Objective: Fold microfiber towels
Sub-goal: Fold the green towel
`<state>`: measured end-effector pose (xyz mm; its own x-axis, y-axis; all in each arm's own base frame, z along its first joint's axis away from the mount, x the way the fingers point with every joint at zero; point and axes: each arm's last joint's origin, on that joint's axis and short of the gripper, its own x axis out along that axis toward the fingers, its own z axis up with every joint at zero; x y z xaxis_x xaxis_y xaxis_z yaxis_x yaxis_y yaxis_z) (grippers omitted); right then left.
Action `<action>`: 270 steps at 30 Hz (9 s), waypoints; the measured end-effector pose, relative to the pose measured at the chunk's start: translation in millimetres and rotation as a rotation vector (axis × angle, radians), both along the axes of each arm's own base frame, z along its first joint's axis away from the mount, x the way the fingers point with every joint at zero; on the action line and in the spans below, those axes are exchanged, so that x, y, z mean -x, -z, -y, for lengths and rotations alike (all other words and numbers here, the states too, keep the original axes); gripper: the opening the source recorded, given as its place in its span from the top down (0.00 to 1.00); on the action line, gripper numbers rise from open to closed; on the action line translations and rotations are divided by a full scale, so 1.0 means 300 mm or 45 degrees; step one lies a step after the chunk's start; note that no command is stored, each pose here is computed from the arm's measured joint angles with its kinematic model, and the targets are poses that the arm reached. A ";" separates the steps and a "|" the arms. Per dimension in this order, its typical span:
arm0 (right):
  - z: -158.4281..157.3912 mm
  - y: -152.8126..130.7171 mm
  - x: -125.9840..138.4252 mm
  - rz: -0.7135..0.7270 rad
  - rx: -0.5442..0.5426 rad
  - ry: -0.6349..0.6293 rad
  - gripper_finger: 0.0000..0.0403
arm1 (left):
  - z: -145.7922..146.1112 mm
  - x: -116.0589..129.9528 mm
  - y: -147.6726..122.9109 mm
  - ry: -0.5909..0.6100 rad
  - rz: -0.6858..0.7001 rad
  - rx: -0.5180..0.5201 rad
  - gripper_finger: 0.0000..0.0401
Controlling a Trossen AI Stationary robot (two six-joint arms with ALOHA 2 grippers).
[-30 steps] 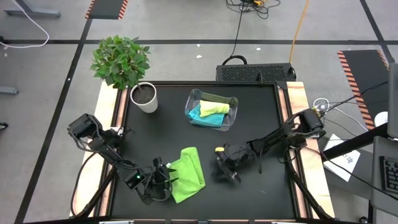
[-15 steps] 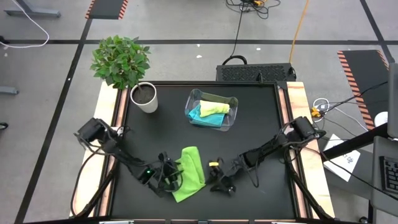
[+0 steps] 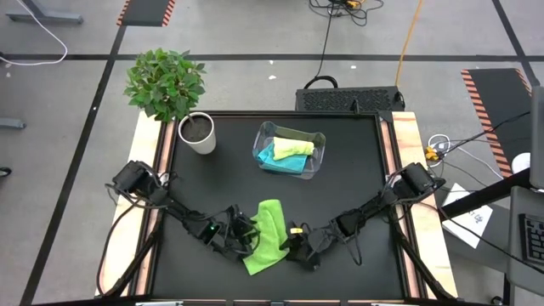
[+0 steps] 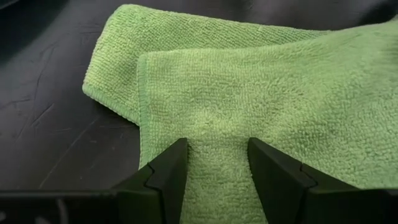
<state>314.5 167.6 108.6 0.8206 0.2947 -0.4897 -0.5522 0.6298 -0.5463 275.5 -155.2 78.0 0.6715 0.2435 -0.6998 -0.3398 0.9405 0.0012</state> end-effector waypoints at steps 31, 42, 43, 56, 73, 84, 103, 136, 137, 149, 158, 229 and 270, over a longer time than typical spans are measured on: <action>-0.031 0.079 0.008 -0.043 0.171 0.052 0.54 | -0.108 -0.092 -0.011 0.185 -0.006 0.068 0.56; 0.091 0.113 -0.026 -0.240 -0.001 0.345 0.64 | -0.115 -0.104 -0.015 0.277 -0.003 0.075 0.56; 0.093 0.114 -0.027 -0.244 -0.010 0.341 0.70 | -0.115 -0.103 -0.014 0.281 -0.006 0.074 0.56; 0.091 -0.139 -0.027 -0.178 -0.174 0.287 0.99 | -0.110 -0.100 -0.013 0.374 -0.043 0.040 0.56; 0.359 -0.225 -0.140 -0.367 -0.522 0.303 0.99 | -0.060 -0.101 0.009 0.561 0.007 -0.011 0.69; 0.494 -0.149 -0.174 -0.499 -0.747 0.318 0.99 | -0.036 -0.113 0.029 0.607 0.095 -0.066 0.89; 0.490 -0.139 -0.162 -0.588 -0.788 0.299 0.99 | -0.021 -0.035 -0.105 0.528 0.014 -0.304 0.69; 0.513 -0.324 -0.167 -0.269 -0.964 0.196 0.71 | -0.050 -0.145 0.024 0.607 0.208 0.052 0.88; 0.515 -0.348 -0.158 -0.256 -0.971 0.196 0.71 | -0.050 -0.144 0.024 0.607 0.206 0.052 0.88; 0.345 -0.319 0.003 -0.589 -0.942 0.429 0.77 | -0.054 -0.146 0.024 0.593 0.213 0.032 0.88; 0.273 -0.148 -0.012 -0.557 -0.802 0.617 0.82 | -0.062 -0.156 0.017 0.571 0.261 0.043 0.88; 0.297 -0.024 -0.212 -0.655 -0.875 0.358 0.88 | 0.067 -0.026 -0.221 0.538 0.335 -0.115 0.88; 0.146 -0.142 0.028 -0.511 -0.934 0.589 0.88 | 0.041 -0.110 -0.043 0.545 0.376 -0.070 0.88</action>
